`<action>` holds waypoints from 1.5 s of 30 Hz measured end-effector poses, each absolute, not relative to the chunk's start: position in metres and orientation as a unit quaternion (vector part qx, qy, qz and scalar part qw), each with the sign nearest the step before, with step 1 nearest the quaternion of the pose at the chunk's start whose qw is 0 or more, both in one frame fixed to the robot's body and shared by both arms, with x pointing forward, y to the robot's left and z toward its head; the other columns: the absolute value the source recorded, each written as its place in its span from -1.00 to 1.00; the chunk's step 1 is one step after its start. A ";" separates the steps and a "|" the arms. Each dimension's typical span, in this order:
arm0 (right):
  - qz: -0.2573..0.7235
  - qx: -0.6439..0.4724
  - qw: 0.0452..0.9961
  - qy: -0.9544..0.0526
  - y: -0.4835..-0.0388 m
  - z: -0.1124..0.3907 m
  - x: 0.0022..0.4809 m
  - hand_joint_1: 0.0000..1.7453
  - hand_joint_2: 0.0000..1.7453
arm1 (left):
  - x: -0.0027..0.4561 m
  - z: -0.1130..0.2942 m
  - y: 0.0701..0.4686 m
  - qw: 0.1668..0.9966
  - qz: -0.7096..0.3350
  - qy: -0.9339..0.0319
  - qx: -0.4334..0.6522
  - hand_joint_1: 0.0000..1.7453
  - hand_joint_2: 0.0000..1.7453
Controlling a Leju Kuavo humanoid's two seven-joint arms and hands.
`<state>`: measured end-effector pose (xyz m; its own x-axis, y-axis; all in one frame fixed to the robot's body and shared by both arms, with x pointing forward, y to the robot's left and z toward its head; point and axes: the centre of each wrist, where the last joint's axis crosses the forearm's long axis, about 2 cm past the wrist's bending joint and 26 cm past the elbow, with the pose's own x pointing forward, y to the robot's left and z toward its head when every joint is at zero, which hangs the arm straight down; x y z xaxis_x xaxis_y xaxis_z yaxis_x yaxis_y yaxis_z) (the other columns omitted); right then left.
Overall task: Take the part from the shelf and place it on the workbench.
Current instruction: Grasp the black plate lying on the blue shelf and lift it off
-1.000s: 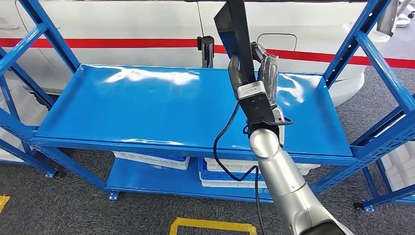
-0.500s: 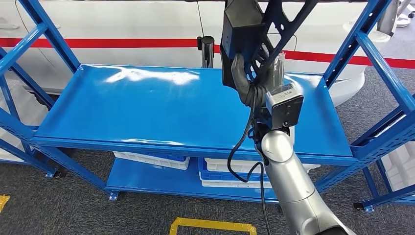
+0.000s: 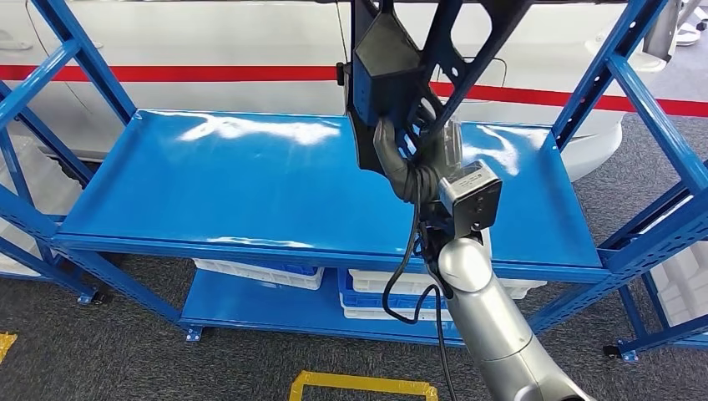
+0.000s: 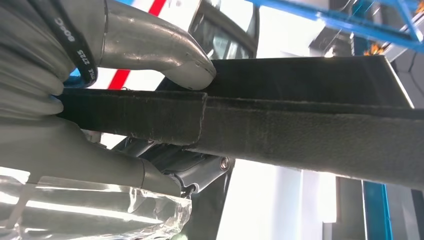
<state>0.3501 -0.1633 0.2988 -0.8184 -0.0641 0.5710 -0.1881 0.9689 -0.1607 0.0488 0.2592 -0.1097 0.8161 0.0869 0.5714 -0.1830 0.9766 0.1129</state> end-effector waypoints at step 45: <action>0.124 0.096 0.324 -0.933 -0.165 0.266 0.334 1.00 1.00 | 0.058 -0.109 0.267 0.935 0.114 -0.336 -0.003 -1.00 1.00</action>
